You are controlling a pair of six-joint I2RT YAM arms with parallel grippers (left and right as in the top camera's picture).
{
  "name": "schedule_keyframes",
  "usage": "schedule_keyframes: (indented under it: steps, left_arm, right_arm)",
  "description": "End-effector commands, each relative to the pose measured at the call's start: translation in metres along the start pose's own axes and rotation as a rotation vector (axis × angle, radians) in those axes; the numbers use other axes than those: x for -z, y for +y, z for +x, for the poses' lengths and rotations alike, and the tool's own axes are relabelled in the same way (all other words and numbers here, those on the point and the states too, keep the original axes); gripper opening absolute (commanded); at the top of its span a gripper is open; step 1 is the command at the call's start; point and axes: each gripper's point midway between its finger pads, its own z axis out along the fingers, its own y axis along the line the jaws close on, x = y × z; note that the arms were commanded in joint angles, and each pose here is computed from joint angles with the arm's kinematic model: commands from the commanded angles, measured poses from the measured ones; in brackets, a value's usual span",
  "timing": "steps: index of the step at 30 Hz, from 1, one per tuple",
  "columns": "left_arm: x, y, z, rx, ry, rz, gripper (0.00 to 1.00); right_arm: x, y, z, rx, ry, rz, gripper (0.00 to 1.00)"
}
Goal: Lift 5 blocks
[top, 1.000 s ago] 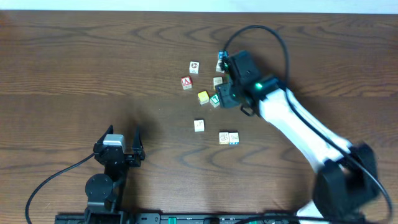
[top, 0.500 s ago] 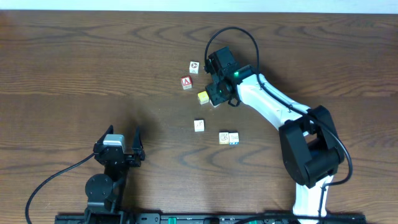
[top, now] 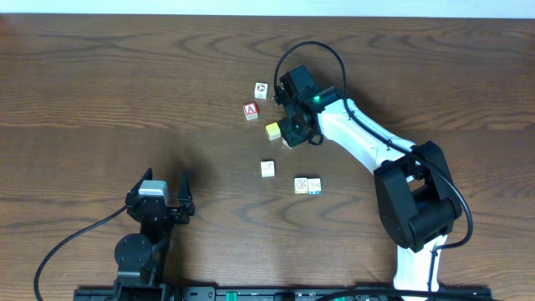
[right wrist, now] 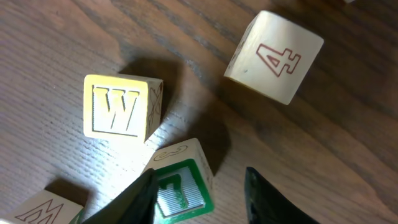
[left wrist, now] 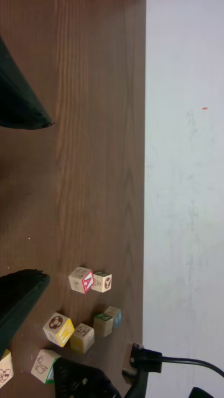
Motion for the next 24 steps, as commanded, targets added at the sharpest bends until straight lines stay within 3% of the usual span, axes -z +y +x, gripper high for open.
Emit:
schedule_keyframes:
  steps: [1, 5, 8, 12, 14, 17, 24]
  left_arm:
    - [-0.001, -0.001, 0.015, 0.007, 0.051, 0.010, 0.73]
    - [-0.001, -0.001, 0.015, 0.007, 0.051, 0.010, 0.73]
    - [-0.001, -0.001, 0.015, 0.007, 0.051, 0.010, 0.73]
    - [-0.001, -0.001, 0.015, 0.007, 0.051, 0.010, 0.73]
    - [-0.001, -0.001, 0.015, 0.007, 0.051, 0.010, 0.73]
    - [-0.001, -0.001, 0.015, 0.007, 0.051, 0.010, 0.73]
    - [-0.001, -0.001, 0.015, 0.007, 0.051, 0.010, 0.73]
  right_arm:
    - [0.003, 0.002, 0.001, 0.029, 0.007, 0.001, 0.36]
    - [0.003, 0.002, 0.007, 0.028, 0.033, 0.002, 0.30]
    - [0.004, 0.002, 0.013, 0.023, 0.057, 0.002, 0.17]
    - [0.004, 0.002, 0.016, 0.016, 0.067, 0.002, 0.13]
    - [0.004, 0.003, 0.014, 0.018, 0.061, 0.001, 0.20]
    - [0.007, 0.003, 0.012, 0.023, 0.051, 0.011, 0.52]
    - [0.029, 0.004, 0.000, 0.024, -0.009, 0.010, 0.58]
